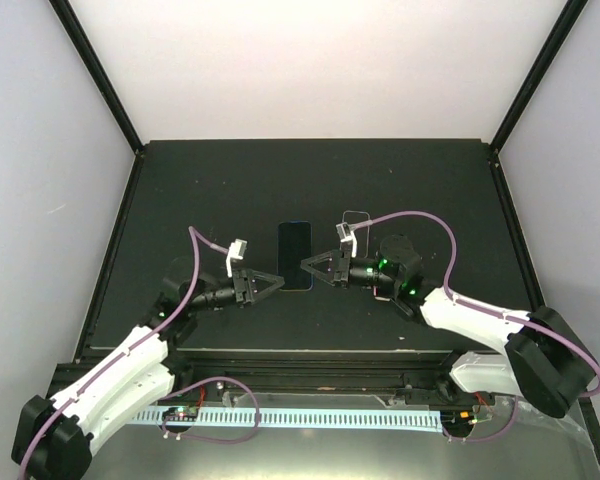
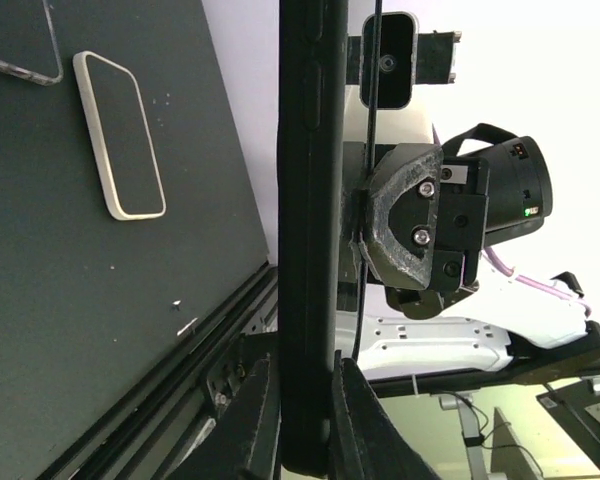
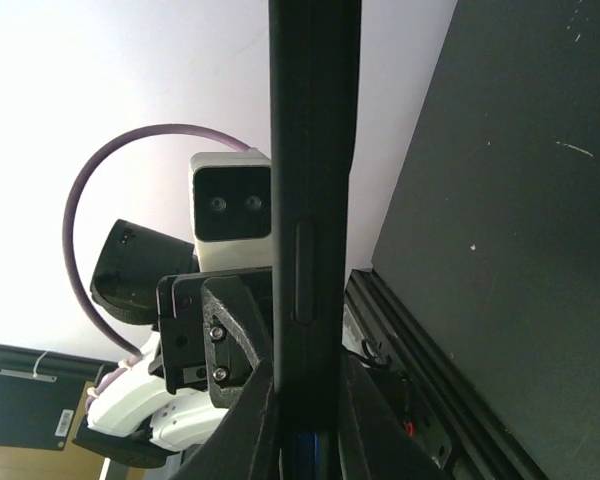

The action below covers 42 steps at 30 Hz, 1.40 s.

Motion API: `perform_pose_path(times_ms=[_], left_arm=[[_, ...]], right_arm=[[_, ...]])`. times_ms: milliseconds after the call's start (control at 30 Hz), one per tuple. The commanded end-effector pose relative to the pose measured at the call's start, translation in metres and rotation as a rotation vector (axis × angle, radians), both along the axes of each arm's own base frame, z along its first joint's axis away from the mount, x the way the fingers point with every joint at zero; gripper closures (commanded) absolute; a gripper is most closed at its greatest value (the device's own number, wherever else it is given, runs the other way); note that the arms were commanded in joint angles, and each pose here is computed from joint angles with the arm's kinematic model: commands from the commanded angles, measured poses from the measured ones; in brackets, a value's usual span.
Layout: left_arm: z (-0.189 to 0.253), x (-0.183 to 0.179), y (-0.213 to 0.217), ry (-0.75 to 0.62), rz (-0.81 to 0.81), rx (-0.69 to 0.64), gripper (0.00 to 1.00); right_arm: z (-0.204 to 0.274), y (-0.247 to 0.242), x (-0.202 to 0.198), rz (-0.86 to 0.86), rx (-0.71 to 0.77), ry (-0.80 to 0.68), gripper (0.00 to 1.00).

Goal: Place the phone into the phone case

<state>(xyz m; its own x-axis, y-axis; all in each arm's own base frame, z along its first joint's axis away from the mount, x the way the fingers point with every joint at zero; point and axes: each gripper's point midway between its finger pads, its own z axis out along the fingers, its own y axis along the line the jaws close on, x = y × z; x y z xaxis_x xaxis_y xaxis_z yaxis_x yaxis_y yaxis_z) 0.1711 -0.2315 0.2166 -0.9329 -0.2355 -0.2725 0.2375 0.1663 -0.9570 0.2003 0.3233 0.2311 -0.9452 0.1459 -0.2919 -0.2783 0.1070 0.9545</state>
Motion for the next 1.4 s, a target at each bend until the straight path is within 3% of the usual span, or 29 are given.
perform_pose_path(times_ms=[0,167,333,433,533,833,1100,1233,1367], left_arm=[[-0.012,0.004,0.004,0.041,0.035,0.094,0.98],[-0.017,0.006,0.006,0.055,0.053,0.120,0.87],[-0.031,0.014,0.020,0.061,0.144,0.243,0.42],[-0.035,0.019,0.031,0.039,0.202,0.309,0.25],[-0.039,0.022,0.042,0.032,0.254,0.373,0.02],[-0.050,0.026,0.053,0.029,0.292,0.463,0.01],[-0.049,0.028,0.053,0.021,0.294,0.475,0.01],[-0.049,0.028,0.055,0.019,0.302,0.478,0.01],[-0.050,0.028,0.055,0.024,0.305,0.481,0.01]], right_arm=[[0.016,0.001,0.004,-0.017,0.030,-0.100,0.99],[0.014,0.001,0.005,-0.018,0.026,-0.094,0.99],[-0.006,-0.001,0.013,-0.050,-0.043,-0.074,0.99],[-0.028,-0.005,0.019,-0.069,-0.105,-0.049,0.99],[-0.056,-0.008,0.025,-0.078,-0.188,-0.026,0.99],[-0.133,0.001,0.024,0.014,-0.332,0.100,0.99],[-0.170,0.000,0.026,0.026,-0.442,0.162,0.95],[-0.179,-0.004,0.028,0.017,-0.494,0.186,0.84],[-0.181,-0.008,0.029,0.004,-0.540,0.186,0.66]])
